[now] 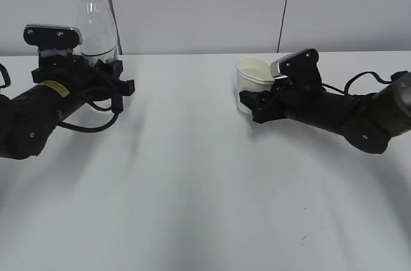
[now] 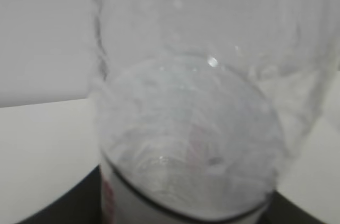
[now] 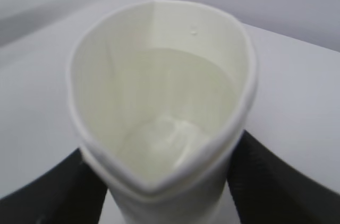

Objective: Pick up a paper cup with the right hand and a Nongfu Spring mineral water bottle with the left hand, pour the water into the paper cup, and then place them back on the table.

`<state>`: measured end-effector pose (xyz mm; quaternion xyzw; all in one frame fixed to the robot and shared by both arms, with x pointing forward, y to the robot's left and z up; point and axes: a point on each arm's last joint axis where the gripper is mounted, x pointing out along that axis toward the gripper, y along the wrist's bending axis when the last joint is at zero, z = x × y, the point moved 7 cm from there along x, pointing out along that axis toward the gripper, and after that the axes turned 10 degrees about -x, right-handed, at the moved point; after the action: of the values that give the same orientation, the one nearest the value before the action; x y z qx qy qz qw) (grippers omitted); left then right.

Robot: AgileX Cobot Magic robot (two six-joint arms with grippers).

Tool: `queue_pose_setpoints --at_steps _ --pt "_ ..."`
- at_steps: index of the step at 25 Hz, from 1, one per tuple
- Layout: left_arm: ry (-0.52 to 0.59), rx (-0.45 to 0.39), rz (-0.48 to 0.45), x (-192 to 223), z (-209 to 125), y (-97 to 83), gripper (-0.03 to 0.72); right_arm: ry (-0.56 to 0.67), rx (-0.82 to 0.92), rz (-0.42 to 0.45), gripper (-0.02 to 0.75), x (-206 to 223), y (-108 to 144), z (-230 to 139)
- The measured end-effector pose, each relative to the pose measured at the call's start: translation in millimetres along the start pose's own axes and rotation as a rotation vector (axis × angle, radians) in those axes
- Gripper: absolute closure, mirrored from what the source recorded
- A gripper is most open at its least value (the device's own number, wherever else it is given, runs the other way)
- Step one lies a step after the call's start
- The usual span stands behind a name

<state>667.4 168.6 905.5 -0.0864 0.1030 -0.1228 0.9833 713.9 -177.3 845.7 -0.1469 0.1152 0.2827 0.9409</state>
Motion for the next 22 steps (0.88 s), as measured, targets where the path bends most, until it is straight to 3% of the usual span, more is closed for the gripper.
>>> queue_pose_setpoints --at_steps 9,22 --pt "-0.001 0.002 0.001 3 -10 2.1 0.369 -0.014 0.011 -0.036 0.242 6 0 -21" --pt "-0.016 0.003 -0.003 3 -8 1.6 0.369 -0.035 0.014 -0.040 0.243 7 0 -21"
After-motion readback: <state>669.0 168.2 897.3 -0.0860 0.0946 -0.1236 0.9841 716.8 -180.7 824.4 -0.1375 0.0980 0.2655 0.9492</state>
